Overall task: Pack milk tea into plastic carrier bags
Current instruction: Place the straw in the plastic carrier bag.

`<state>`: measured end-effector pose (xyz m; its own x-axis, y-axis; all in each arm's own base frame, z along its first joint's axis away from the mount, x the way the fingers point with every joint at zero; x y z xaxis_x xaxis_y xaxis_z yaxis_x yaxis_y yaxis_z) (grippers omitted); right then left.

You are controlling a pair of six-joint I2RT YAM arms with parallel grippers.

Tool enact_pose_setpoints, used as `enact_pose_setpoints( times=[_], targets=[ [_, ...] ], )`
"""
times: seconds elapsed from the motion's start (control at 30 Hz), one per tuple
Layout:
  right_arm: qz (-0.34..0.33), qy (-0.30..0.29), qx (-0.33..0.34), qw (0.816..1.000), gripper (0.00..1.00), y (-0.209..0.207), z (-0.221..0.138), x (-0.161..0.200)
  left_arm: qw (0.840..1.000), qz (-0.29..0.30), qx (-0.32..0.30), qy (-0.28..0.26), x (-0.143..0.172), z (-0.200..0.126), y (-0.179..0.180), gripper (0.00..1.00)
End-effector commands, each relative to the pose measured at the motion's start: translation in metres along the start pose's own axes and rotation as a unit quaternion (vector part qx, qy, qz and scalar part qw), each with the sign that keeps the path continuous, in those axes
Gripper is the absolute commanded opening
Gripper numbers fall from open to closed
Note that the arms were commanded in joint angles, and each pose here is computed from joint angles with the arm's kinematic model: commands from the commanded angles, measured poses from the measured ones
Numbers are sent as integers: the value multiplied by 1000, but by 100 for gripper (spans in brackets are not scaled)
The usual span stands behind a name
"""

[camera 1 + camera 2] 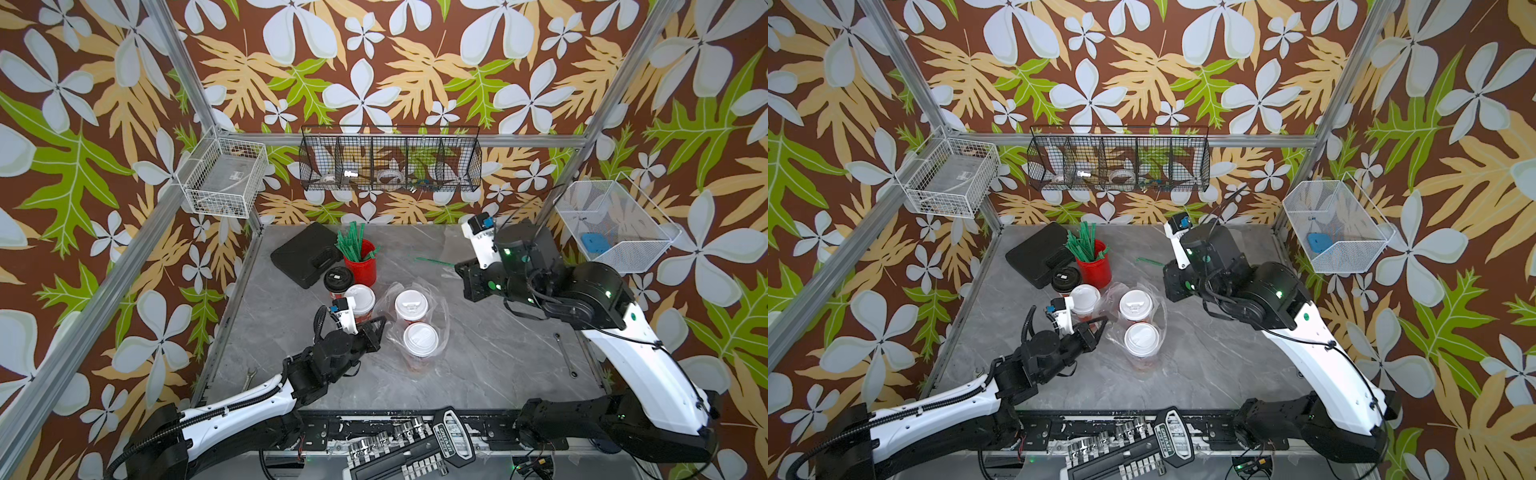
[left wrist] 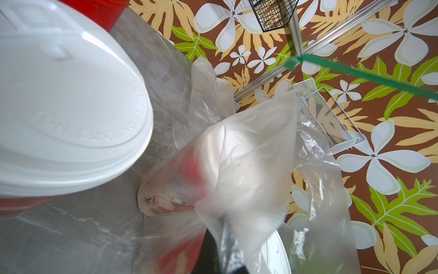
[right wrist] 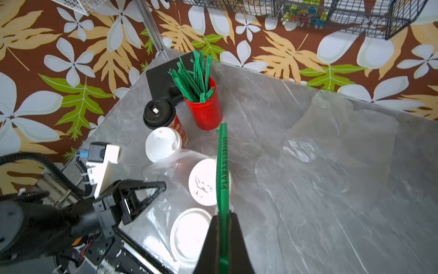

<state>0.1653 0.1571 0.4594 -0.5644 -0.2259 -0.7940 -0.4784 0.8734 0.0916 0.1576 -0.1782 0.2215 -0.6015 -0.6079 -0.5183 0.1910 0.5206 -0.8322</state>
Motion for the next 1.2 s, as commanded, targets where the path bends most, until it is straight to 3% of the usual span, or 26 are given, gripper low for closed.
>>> enact_pose_setpoints(
  times=[0.0,0.3,0.63,1.17],
  targets=[
    [17,26,1,1000,0,-6,-9,18,1000,6,5,-10,-4,3,-6,0],
    [20,36,-71,997,0,2,-8,30,1000,10,9,-15,-7,6,-13,0],
    [-2,33,-127,991,0,18,-6,16,1000,9,7,-21,-8,4,-12,0],
    [-46,116,-79,989,0,25,36,16,1000,10,14,-22,-9,3,-13,0]
  ],
)
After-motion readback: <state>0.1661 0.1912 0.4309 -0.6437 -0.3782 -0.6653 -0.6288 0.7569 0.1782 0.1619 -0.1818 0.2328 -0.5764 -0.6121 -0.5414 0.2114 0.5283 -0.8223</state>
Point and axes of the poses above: each gripper's point midway between its finger pads, its own z axis out along the fingers, its own y axis along the line the jaws close on, x = y × z, the point moved 10 cm from there along -z, back along the fingers, and after that the axes turned 3 degrees about -z, right-handed, at the moved point
